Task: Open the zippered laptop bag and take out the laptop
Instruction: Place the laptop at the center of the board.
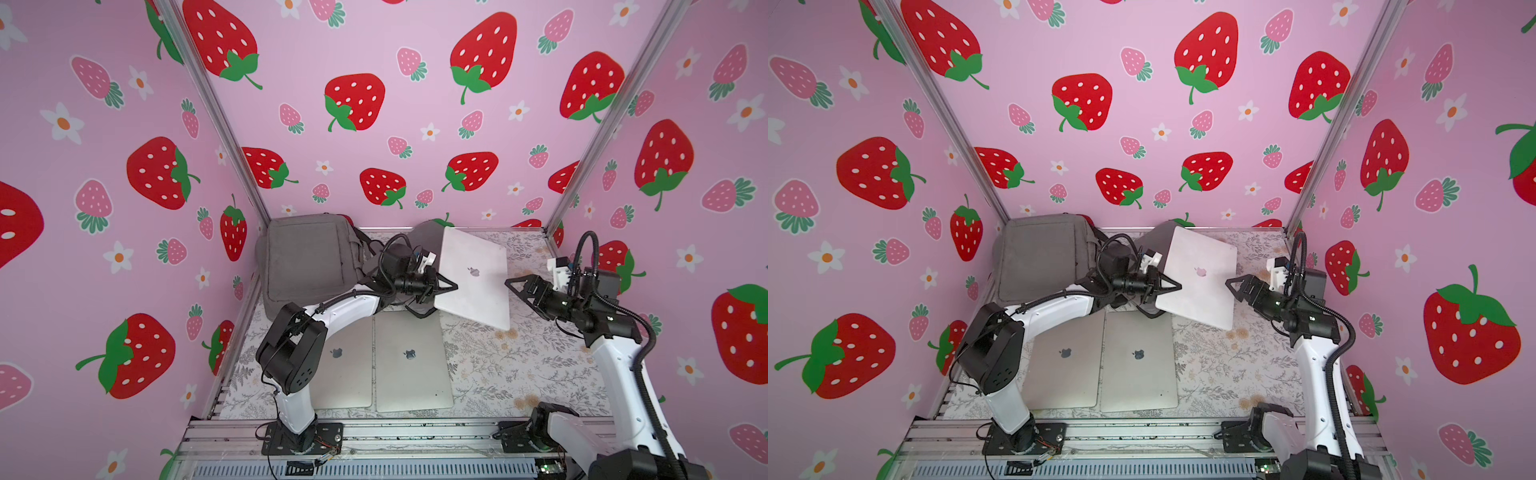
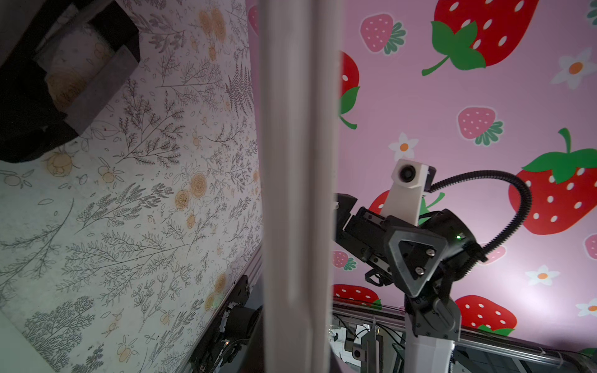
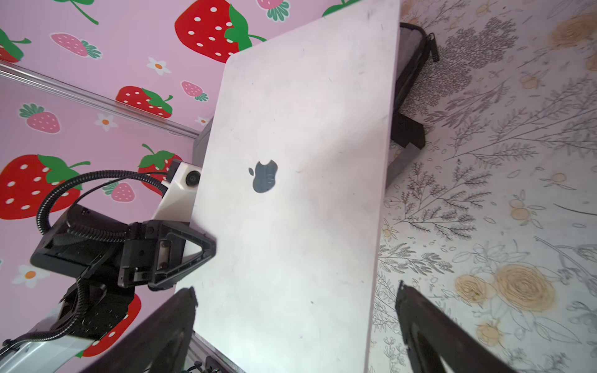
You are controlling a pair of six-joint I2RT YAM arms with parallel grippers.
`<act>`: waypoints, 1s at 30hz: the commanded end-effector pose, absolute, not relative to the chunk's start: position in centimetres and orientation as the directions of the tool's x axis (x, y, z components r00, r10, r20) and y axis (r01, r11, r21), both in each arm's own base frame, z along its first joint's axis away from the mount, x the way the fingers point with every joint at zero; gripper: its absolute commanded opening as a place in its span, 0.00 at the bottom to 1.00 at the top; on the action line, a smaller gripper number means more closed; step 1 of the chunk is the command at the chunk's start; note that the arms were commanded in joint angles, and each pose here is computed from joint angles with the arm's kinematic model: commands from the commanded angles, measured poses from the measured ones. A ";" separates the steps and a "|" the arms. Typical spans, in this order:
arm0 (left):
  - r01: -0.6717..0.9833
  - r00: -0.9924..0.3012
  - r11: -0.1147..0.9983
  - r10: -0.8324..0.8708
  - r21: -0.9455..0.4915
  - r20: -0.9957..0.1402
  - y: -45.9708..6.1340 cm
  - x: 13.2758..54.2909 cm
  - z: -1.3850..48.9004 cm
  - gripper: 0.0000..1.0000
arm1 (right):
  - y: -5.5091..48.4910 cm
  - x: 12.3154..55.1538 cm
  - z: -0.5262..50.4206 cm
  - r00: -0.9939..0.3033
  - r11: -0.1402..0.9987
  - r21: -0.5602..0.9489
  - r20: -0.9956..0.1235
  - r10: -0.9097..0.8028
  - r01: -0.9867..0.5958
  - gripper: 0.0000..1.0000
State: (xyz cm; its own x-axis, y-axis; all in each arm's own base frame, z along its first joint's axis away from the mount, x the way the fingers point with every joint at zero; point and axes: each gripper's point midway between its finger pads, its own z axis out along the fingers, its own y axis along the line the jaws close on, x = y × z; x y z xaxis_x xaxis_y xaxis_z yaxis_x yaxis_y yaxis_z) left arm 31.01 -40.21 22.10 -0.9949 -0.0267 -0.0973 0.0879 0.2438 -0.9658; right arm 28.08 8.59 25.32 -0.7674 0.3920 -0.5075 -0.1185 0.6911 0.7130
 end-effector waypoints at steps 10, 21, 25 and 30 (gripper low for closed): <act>0.349 -0.921 0.121 -0.136 -0.929 -0.364 -42.7 24.1 25.0 0.00 | 8.9 23.8 24.2 -0.782 0.695 0.713 -0.482 0.394 -0.090 0.99; 0.283 -0.924 0.135 -0.226 -0.950 -0.307 -44.9 19.3 21.4 0.00 | 9.7 23.1 22.5 -0.805 0.641 0.766 -0.413 0.425 -0.055 1.00; 0.237 -0.925 0.162 -0.263 -0.958 -0.274 -45.2 18.1 19.5 0.00 | 9.8 22.9 21.9 -0.811 0.641 0.766 -0.404 0.424 -0.047 1.00; 0.178 -0.929 0.163 -0.297 -0.970 -0.220 -45.7 17.2 17.3 0.00 | 9.9 22.5 21.5 -0.808 0.641 0.766 -0.407 0.426 -0.048 0.99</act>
State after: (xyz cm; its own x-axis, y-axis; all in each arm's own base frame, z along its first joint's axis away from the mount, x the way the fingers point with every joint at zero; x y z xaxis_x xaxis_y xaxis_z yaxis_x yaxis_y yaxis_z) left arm 15.22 -44.02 10.42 -0.9709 -0.1537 -0.1835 0.1086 0.4000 -0.9100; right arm 22.73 9.71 21.45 -0.8128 0.4293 -0.3939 -0.0281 0.6464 0.7625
